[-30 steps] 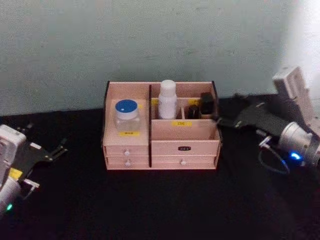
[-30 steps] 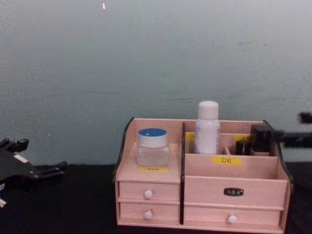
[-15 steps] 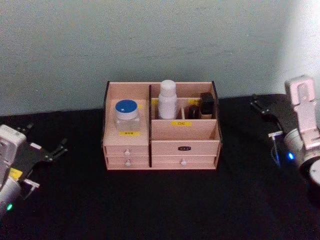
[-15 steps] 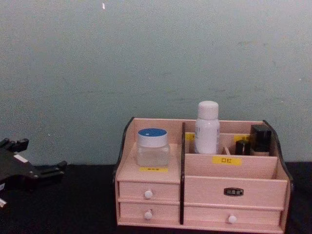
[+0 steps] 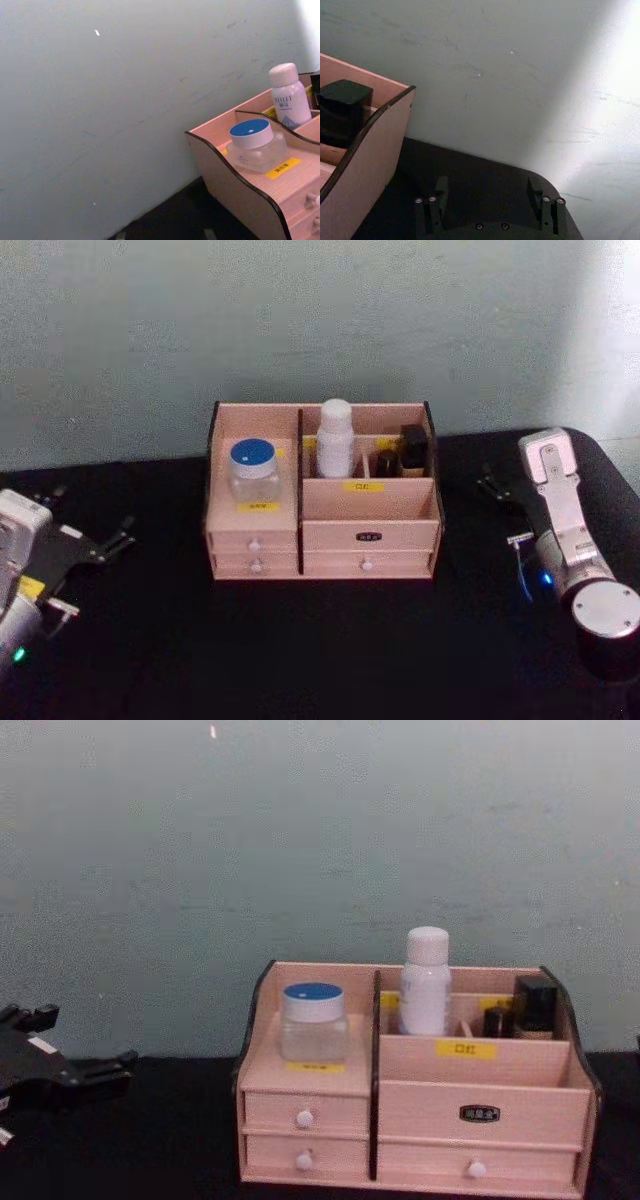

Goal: Pick up the facial cleanser and watermelon frost from the table and place them into the tiered storage box.

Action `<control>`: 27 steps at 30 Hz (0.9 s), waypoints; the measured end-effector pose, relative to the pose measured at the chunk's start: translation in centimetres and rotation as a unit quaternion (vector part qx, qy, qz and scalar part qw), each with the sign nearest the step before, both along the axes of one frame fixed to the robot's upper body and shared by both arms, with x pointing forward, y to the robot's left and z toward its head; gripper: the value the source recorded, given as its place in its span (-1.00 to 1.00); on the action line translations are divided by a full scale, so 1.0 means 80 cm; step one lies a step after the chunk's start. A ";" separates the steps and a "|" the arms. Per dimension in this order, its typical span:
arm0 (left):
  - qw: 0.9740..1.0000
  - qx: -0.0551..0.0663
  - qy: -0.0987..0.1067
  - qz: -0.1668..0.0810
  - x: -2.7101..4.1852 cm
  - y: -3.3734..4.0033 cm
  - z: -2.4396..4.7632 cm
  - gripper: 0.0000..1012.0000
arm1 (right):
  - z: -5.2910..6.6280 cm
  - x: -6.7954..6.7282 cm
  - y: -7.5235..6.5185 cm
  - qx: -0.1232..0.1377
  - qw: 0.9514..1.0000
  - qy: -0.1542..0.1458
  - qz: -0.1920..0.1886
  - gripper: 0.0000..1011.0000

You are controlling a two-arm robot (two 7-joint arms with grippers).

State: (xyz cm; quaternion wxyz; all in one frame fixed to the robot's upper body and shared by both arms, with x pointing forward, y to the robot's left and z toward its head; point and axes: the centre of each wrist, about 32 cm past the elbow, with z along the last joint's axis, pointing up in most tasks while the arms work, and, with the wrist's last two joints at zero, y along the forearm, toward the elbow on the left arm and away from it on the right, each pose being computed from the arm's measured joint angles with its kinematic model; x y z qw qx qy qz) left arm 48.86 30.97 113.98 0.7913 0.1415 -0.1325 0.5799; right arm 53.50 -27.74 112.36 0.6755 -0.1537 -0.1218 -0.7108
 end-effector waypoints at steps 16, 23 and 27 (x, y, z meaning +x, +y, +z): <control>1.000 0.000 0.000 0.000 0.0000 0.0000 0.0000 0.98 | 0.003 0.000 -0.001 -0.001 1.000 -0.003 0.002 0.98; 1.000 0.000 0.000 0.000 0.0000 0.0000 0.0000 0.98 | 0.003 -0.001 -0.001 -0.001 1.000 -0.004 0.002 0.98; 1.000 0.000 0.000 0.000 0.0000 0.0000 0.0000 0.98 | 0.003 -0.001 -0.001 -0.001 1.000 -0.004 0.003 0.98</control>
